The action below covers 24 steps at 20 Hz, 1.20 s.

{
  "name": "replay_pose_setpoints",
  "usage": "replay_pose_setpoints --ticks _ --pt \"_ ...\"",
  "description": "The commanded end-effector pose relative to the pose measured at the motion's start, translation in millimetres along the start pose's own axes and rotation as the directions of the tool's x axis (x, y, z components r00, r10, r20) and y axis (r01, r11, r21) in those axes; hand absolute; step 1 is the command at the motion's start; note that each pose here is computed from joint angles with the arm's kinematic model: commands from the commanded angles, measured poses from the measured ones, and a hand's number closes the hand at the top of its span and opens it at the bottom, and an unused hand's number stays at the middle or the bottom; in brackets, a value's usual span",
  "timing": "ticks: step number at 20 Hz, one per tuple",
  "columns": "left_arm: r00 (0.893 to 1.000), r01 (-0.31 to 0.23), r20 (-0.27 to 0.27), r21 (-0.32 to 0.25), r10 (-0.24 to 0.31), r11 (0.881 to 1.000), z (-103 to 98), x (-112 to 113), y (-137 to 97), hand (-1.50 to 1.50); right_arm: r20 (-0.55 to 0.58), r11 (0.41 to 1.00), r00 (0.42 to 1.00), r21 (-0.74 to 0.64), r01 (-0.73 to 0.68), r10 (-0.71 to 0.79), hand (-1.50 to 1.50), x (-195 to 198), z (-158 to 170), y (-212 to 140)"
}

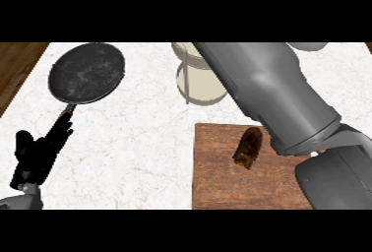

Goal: Pick the bell pepper from the cutting board and place it in the tiered basket

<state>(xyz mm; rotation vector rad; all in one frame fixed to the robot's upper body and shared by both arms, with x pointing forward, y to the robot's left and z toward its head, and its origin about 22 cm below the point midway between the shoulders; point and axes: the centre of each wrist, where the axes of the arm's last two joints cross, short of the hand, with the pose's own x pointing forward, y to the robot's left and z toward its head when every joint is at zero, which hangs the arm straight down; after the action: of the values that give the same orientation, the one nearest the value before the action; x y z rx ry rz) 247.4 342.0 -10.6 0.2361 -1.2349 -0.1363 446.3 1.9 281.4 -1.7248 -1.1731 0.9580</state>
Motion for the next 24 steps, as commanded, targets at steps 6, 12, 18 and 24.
replay_pose_setpoints --ticks 6,12,18,24 --pt "1.000 -0.017 0.011 0.002 0.017 1.000 1 4 -2 0.00 -0.181 0.917 0.983 0.396 0.044 0.031 -1.50 -14 -8 29" --pt "1.000 -0.014 -0.007 0.006 0.014 1.000 6 -2 4 0.00 -0.342 0.910 0.940 0.384 0.156 -0.017 -1.50 -19 -10 36" --pt "1.000 -0.026 -0.012 0.013 0.026 1.000 9 -4 11 0.00 -0.319 0.944 0.929 0.204 0.258 -0.185 -1.50 -24 -13 31" --pt "0.999 -0.011 -0.033 0.025 0.012 1.000 9 -14 10 0.00 -0.422 0.892 0.803 -0.031 0.451 -0.421 -1.50 -25 -22 -33"
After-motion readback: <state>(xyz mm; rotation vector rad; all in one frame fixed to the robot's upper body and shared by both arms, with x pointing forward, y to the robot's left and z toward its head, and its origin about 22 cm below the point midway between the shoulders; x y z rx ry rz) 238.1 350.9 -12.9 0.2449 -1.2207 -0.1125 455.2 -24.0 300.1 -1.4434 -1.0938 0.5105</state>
